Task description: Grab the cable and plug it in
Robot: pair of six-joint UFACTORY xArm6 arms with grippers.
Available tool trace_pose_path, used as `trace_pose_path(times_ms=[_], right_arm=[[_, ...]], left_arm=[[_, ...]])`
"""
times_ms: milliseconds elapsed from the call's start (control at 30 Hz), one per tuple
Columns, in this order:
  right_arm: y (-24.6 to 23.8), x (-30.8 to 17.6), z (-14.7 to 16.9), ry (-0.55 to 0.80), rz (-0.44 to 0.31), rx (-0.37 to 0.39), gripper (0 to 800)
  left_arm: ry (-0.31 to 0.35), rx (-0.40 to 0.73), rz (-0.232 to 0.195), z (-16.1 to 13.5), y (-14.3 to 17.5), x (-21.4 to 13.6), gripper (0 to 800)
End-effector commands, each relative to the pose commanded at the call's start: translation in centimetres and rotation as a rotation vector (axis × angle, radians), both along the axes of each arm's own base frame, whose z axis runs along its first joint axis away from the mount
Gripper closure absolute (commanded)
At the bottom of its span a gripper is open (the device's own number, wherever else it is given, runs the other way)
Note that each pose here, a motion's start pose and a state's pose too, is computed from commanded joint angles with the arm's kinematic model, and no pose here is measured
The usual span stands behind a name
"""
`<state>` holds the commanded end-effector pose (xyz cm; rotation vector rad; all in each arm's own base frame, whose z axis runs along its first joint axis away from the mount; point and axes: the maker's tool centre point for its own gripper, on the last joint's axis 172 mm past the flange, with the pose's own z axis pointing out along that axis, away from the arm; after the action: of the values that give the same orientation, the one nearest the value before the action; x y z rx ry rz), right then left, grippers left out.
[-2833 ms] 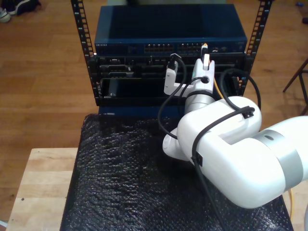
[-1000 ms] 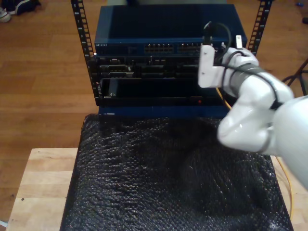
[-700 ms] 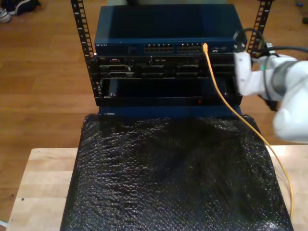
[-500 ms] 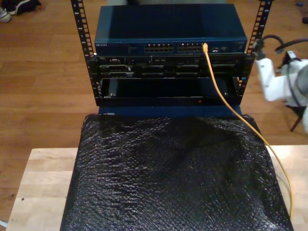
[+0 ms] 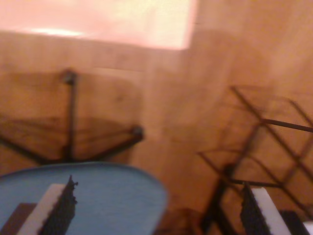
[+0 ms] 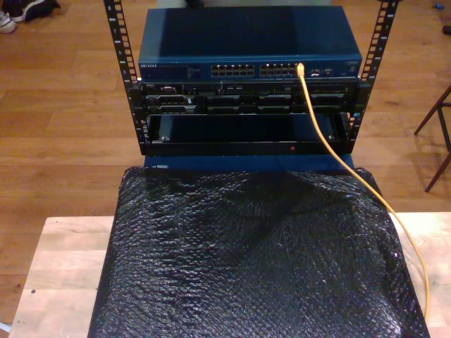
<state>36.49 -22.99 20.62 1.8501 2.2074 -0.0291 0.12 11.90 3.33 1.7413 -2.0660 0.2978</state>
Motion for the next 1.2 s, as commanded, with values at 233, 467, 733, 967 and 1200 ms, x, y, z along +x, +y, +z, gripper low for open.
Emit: trace_pose_path(times_ms=[233, 467, 733, 967, 1200], right_arm=[[-0.8, -10.3, -0.8, 0.207, -0.049, 0.105, 3], [-1.8, -18.8, -1.6, 0.261, -0.049, 0.151, 2], [-1.0, -26.8, -2.9, 0.308, -0.002, 0.217, 2], [1.6, -32.7, -6.5, 0.31, -0.021, 0.281, 2], [4.6, -35.0, -10.1, 0.311, -0.048, 0.349, 2]], left_arm=[[0.0, 0.0, 0.0, 0.0, 0.0, 0.0, 0], [0.0, 0.0, 0.0, 0.0, 0.0, 0.0, 0], [0.0, 0.0, 0.0, 0.0, 0.0, 0.0, 0], [0.0, 0.0, 0.0, 0.0, 0.0, 0.0, 0], [0.0, 0.0, 0.0, 0.0, 0.0, 0.0, 0]])
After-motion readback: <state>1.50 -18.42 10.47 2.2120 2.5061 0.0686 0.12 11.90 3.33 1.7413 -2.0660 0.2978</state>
